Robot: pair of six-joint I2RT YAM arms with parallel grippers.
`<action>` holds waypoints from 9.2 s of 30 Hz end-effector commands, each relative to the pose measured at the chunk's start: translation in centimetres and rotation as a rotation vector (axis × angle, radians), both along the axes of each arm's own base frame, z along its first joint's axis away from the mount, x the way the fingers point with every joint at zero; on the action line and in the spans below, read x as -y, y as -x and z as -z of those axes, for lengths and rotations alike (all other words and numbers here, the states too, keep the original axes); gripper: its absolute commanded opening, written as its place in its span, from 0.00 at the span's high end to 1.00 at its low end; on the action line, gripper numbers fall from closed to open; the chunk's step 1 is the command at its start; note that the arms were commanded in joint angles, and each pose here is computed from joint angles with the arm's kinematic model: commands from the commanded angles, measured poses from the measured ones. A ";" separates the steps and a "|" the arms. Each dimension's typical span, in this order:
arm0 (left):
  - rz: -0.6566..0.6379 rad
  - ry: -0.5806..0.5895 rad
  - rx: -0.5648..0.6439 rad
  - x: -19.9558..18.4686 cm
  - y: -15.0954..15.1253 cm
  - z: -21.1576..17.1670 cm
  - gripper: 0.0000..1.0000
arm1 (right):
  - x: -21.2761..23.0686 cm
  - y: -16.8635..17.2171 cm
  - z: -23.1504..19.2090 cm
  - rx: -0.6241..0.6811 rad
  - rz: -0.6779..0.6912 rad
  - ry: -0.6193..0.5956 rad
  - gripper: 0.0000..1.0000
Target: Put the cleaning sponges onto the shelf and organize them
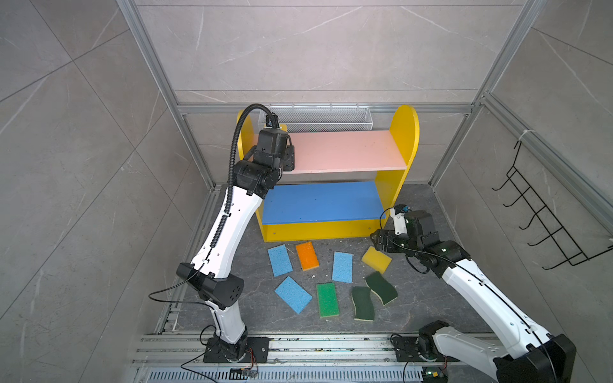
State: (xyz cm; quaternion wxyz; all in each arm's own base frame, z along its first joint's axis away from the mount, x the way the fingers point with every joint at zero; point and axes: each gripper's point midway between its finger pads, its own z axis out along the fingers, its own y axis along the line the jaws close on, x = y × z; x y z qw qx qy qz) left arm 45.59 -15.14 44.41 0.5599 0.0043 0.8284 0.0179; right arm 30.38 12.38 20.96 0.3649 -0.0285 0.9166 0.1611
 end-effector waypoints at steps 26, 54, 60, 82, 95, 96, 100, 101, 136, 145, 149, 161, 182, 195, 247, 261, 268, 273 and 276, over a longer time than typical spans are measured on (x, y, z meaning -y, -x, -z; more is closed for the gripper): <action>0.015 -0.023 -0.037 0.3 -1.2 1.7 0.19 | 0.2 0.2 -1.0 0.006 0.013 0.005 0.10; 0.054 0.028 -0.060 0.7 -0.1 1.5 0.11 | 0.5 0.5 -1.1 0.008 0.008 0.025 0.09; 0.014 0.018 -0.074 -0.2 0.4 1.7 0.11 | 0.6 0.7 -1.2 0.006 0.009 0.029 0.09; -0.073 -0.003 -0.092 -2.0 0.9 2.2 0.17 | 1.0 1.4 -1.5 0.008 0.016 0.031 0.09; -0.022 0.007 -0.099 -0.9 0.1 2.9 0.17 | 1.3 1.6 -1.5 0.006 0.021 0.041 0.09; -0.021 0.004 -0.099 -0.8 0.0 2.9 0.17 | 1.3 1.6 -1.5 0.005 0.021 0.041 0.09; -0.023 0.004 -0.100 -0.8 -0.3 3.2 0.18 | 1.3 1.6 -1.4 0.003 0.021 0.047 0.09; -0.024 0.005 -0.101 -0.8 -0.4 3.2 0.18 | 1.3 1.7 -1.4 0.003 0.019 0.048 0.09; 0.041 0.060 -0.125 1.4 1.3 4.1 0.27 | 1.4 2.0 -1.6 0.004 0.021 0.044 0.09; -0.060 0.076 -0.144 0.4 1.0 5.0 0.27 | 1.5 2.2 -1.4 0.000 0.021 0.043 0.09; -0.082 0.074 -0.164 0.3 0.6 5.5 0.27 | 1.6 2.3 -1.4 0.000 0.021 0.049 0.09; -0.102 0.055 -0.181 0.2 0.3 6.0 0.18 | 1.7 2.4 -1.0 -0.009 0.020 0.058 0.09; -0.033 0.034 -0.181 0.9 2.7 5.1 0.12 | 1.8 2.7 -1.4 0.001 0.022 0.051 0.09; 0.028 0.050 -0.182 1.0 6.0 4.2 0.12 | 2.1 3.3 -2.3 0.014 0.038 0.039 0.09; -0.074 0.181 -0.479 -7.1 24.2 21.4 0.15 | 4.8 7.2 4.6 -0.192 0.197 0.063 0.02; -0.073 0.207 -0.517 -7.1 25.2 23.4 0.14 | 5.1 11.2 9.7 -0.414 0.248 0.042 0.01; -0.062 0.225 -0.532 -6.8 25.4 24.1 0.14 | 5.0 12.6 12.2 -0.518 0.296 0.014 0.02; -0.057 0.237 -0.547 -6.5 25.5 24.6 0.15 | 4.8 13.5 13.8 -0.580 0.307 0.013 0.02; -0.059 0.241 -0.551 -6.5 25.5 24.9 0.15 | 4.6 13.8 14.3 -0.594 0.311 0.000 0.02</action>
